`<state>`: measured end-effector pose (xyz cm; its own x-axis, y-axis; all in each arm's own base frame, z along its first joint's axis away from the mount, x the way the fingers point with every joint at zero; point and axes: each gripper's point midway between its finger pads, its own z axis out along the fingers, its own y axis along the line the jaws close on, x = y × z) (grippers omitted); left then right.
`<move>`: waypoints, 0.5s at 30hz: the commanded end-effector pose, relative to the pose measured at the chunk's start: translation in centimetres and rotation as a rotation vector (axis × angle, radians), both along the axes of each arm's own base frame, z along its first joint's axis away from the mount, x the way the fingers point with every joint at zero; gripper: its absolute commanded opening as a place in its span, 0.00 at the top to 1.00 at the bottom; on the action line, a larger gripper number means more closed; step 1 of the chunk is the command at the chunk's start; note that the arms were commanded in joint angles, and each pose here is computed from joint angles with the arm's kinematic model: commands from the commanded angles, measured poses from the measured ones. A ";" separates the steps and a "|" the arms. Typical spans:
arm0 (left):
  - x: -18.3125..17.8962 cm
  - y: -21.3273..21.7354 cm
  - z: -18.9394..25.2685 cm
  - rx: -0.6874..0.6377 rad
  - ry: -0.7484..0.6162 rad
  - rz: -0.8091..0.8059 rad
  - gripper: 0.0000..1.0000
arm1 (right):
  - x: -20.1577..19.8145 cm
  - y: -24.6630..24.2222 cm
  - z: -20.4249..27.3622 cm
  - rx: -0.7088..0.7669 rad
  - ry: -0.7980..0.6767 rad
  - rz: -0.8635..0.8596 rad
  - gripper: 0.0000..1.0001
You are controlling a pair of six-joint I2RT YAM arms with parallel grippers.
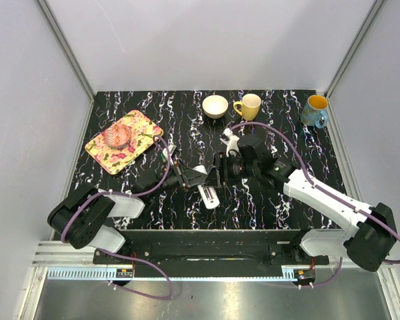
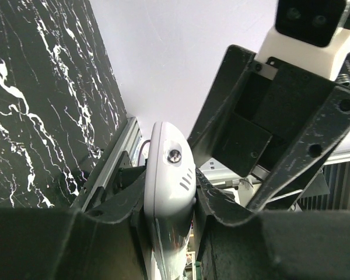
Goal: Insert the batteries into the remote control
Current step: Load the battery into the remote control.
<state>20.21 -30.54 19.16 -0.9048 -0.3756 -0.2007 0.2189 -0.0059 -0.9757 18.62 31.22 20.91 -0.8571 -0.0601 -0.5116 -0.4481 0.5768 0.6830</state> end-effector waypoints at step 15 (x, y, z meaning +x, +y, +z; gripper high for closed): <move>0.3 3.3 5.4 -0.082 -0.274 0.174 1.00 | 10.8 -10.2 3.3 -0.099 -0.184 -0.585 0.37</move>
